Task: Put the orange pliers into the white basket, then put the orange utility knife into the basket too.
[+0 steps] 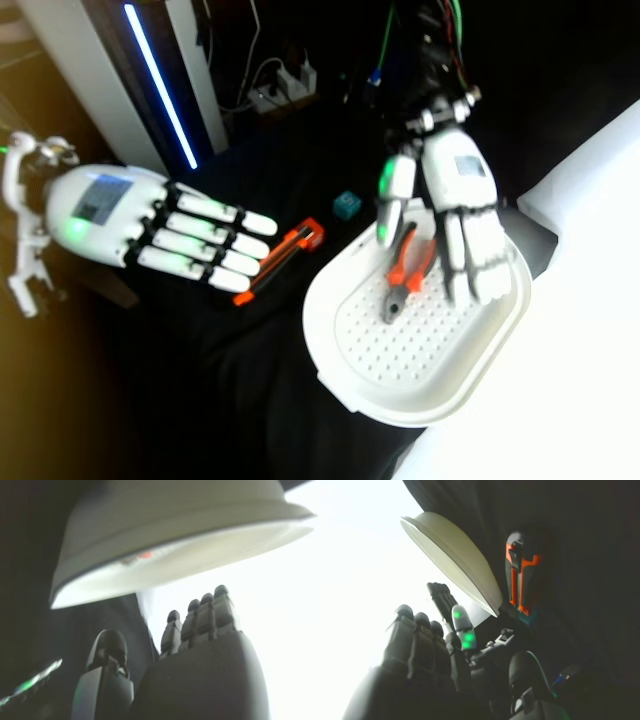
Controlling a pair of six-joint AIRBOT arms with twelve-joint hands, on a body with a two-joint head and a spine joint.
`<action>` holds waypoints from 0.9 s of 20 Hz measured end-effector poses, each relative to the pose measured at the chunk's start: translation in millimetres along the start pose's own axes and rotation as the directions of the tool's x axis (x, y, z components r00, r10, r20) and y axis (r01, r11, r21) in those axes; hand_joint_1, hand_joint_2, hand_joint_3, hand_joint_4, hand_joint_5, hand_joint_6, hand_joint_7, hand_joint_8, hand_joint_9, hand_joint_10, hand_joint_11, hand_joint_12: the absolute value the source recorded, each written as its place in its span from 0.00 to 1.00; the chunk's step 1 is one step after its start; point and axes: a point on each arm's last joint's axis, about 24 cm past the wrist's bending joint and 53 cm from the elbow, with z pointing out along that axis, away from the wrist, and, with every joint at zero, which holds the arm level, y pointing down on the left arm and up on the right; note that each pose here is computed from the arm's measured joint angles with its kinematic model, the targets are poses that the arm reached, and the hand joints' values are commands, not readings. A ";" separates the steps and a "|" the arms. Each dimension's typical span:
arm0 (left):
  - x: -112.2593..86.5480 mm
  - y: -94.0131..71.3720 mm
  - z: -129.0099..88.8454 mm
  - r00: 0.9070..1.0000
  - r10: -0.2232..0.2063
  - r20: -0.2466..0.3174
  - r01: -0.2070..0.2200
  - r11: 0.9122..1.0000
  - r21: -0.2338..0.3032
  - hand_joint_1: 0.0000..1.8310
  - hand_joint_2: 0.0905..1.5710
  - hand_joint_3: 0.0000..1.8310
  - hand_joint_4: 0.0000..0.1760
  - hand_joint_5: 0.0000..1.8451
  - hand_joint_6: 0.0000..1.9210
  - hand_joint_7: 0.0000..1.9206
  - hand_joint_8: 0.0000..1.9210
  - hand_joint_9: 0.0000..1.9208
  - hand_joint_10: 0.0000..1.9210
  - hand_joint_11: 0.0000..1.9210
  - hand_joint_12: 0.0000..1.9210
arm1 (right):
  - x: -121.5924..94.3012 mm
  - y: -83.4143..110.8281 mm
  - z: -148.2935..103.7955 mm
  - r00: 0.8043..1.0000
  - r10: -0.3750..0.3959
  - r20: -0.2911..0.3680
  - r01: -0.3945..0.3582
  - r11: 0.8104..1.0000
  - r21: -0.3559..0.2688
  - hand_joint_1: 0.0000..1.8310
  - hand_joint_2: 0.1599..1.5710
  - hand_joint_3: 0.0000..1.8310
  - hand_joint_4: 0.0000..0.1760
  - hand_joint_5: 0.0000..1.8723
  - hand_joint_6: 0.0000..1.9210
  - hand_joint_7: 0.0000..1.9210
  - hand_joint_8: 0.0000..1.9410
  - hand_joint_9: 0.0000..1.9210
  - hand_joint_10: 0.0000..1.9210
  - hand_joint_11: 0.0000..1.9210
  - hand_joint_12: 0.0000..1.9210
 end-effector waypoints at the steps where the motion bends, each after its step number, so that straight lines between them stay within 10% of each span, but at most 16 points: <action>1: -11.0 -3.7 -17.9 0.999 0.032 0.032 -0.032 0.999 0.022 0.01 0.85 0.01 0.16 0.02 0.01 0.00 0.00 0.00 0.00 0.00 0.00 | 3.4 -0.6 1.9 1.000 0.003 -0.006 -0.003 1.000 -0.002 0.25 0.80 0.00 0.27 0.00 0.00 0.00 0.00 0.00 0.00 0.00 0.00; 2: -22.0 -7.0 -33.7 0.995 0.065 0.071 -0.068 0.997 0.044 0.09 0.90 0.01 0.30 0.06 0.02 0.02 0.01 0.02 0.01 0.00 0.00 | 8.6 -2.5 4.3 1.000 0.010 -0.016 -0.010 1.000 0.000 0.28 0.79 0.00 0.24 0.00 0.00 0.01 0.00 0.02 0.01 0.02 0.01; 3: -35.0 -9.1 -51.7 0.989 0.079 0.128 -0.087 0.994 0.059 0.33 0.94 0.00 0.00 0.19 0.06 0.21 0.04 0.20 0.11 0.00 0.51 | 15.2 -5.0 7.2 0.999 0.015 -0.033 -0.015 1.000 0.007 0.30 0.79 0.00 0.08 0.00 0.00 0.03 0.01 0.06 0.01 0.00 0.19; 4: -45.4 -9.9 -68.1 0.981 0.068 0.180 -0.082 0.994 0.072 0.53 0.89 0.00 0.00 0.19 0.73 0.31 0.69 0.31 0.28 0.08 0.78 | 22.7 -7.3 9.9 0.998 0.022 -0.054 -0.021 1.000 0.017 0.31 0.79 0.00 0.00 0.00 0.00 0.06 0.01 0.09 0.01 0.00 0.32; 5: -52.2 -7.1 -84.3 0.974 0.046 0.221 -0.066 0.994 0.082 0.44 0.92 0.00 0.00 0.22 0.90 0.32 0.55 0.37 0.45 0.20 0.85 | 30.6 -8.6 14.1 0.997 0.028 -0.076 -0.026 0.999 0.023 0.30 0.80 0.00 0.00 0.01 0.00 0.07 0.00 0.10 0.01 0.00 0.32; 6: -51.6 -1.6 -99.9 0.970 0.012 0.243 -0.034 0.996 0.086 0.38 0.94 0.00 0.18 0.21 0.95 0.35 0.52 0.39 0.57 0.30 0.85 | 37.2 -9.4 20.7 0.995 0.032 -0.094 -0.030 0.999 0.025 0.30 0.80 0.00 0.00 0.03 0.00 0.09 0.01 0.11 0.02 0.00 0.37; 7: -50.2 3.1 -114.5 0.967 -0.007 0.256 -0.015 0.996 0.082 0.41 0.92 0.00 0.00 0.23 0.93 0.40 0.54 0.42 0.65 0.34 0.85 | 41.8 -10.2 26.8 0.994 0.037 -0.103 -0.035 0.999 0.027 0.33 0.79 0.00 0.00 0.04 0.01 0.11 0.00 0.12 0.02 0.00 0.45; 13: -56.2 2.9 -150.5 0.935 -0.033 0.353 -0.002 0.995 0.100 0.46 0.91 0.00 0.00 0.25 0.91 0.44 0.49 0.47 0.58 0.40 0.79 | 65.3 -16.7 47.9 0.985 0.047 -0.165 -0.040 0.998 0.046 0.30 0.83 0.00 0.00 0.10 0.02 0.15 0.01 0.16 0.06 0.00 0.51; 14: -56.7 1.7 -153.4 0.932 -0.041 0.361 0.003 0.994 0.106 0.58 0.87 0.00 0.00 0.23 0.87 0.39 0.74 0.47 0.59 0.42 0.78 | 66.3 -19.3 52.1 0.984 0.047 -0.170 -0.039 0.998 0.053 0.34 0.84 0.00 0.00 0.20 0.06 0.26 0.08 0.15 0.32 0.00 0.68; 15: -56.9 1.7 -156.9 0.930 -0.042 0.366 0.002 0.994 0.111 0.60 0.86 0.00 0.00 0.21 0.88 0.38 0.80 0.47 0.60 0.42 0.78 | 68.4 -21.8 55.4 0.983 0.048 -0.174 -0.039 0.998 0.058 0.53 0.86 0.00 0.00 0.26 0.69 0.33 0.68 0.24 0.82 0.15 0.94; 16: -56.3 1.7 -160.6 0.927 -0.045 0.372 0.003 0.994 0.112 0.61 0.86 0.00 0.00 0.21 0.87 0.37 0.81 0.46 0.61 0.43 0.78 | 67.2 -22.1 60.5 0.984 0.057 -0.166 -0.048 0.997 0.059 0.57 0.82 0.00 0.00 0.29 0.94 0.39 0.94 0.39 0.96 0.32 0.99; 18: -55.5 5.9 -165.1 0.924 -0.049 0.379 0.012 0.995 0.099 0.60 0.87 0.00 0.00 0.21 0.87 0.36 0.83 0.46 0.60 0.44 0.75 | 55.2 -15.8 69.5 0.991 0.048 -0.129 -0.043 0.998 0.038 0.76 0.79 0.00 0.00 0.56 1.00 0.66 1.00 0.74 1.00 0.73 1.00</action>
